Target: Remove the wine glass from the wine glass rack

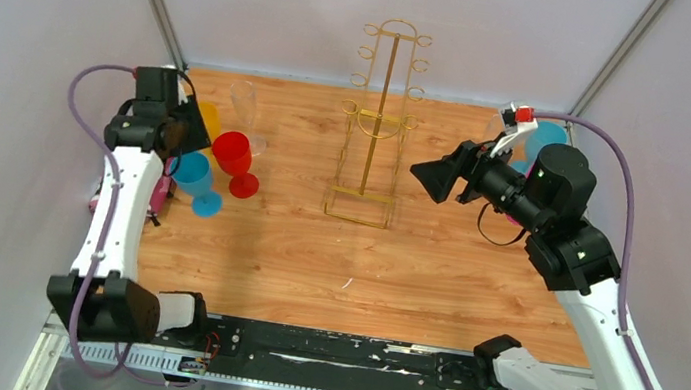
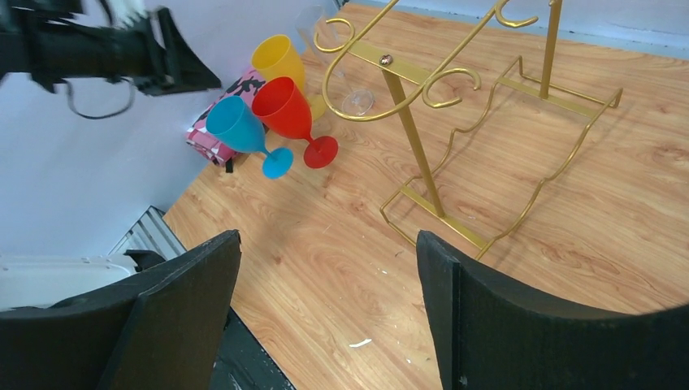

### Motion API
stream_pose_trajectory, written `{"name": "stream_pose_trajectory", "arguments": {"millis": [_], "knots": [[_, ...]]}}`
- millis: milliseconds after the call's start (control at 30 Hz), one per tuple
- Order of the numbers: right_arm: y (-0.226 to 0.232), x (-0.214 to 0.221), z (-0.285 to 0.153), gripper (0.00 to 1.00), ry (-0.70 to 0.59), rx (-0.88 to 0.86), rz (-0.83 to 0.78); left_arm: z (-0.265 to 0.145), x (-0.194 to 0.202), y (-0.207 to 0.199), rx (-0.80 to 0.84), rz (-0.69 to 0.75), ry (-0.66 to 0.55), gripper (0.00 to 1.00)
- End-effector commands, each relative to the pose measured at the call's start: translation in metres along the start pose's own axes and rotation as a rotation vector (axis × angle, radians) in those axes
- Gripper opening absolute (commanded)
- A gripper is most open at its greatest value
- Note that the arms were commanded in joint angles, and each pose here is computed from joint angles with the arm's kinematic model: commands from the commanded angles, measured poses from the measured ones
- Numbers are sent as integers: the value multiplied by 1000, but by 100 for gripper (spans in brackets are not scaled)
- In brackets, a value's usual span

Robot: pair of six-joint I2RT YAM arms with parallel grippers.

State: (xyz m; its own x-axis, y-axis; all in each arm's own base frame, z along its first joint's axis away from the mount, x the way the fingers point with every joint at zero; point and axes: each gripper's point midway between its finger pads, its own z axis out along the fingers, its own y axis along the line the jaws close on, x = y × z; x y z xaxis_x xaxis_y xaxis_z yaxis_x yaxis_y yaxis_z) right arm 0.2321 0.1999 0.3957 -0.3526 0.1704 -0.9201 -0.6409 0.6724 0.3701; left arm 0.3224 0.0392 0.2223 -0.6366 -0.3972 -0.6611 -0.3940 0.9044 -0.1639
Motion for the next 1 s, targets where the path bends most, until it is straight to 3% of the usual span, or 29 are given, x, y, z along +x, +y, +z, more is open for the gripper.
{"name": "stream_pose_trajectory", "arguments": {"millis": [0,233,333,467,633,967], "knots": [[-5,-2,1,84,-16,13,0,-75,-33,-6,62,-6,-156,48],[-22,-9,-10,88,-65,123,-23,-239,-60,-56,489,52,-547,52],[-38,-14,-25,90,-115,228,-50,-300,-44,-74,691,117,-697,57],[-57,-19,-49,93,-184,364,-64,-352,-13,-85,910,150,-839,62],[-67,-20,-70,93,-241,445,-65,-373,-3,-90,999,171,-894,63],[-72,-18,-73,93,-220,477,-61,-367,-4,-90,993,154,-878,63]]}}
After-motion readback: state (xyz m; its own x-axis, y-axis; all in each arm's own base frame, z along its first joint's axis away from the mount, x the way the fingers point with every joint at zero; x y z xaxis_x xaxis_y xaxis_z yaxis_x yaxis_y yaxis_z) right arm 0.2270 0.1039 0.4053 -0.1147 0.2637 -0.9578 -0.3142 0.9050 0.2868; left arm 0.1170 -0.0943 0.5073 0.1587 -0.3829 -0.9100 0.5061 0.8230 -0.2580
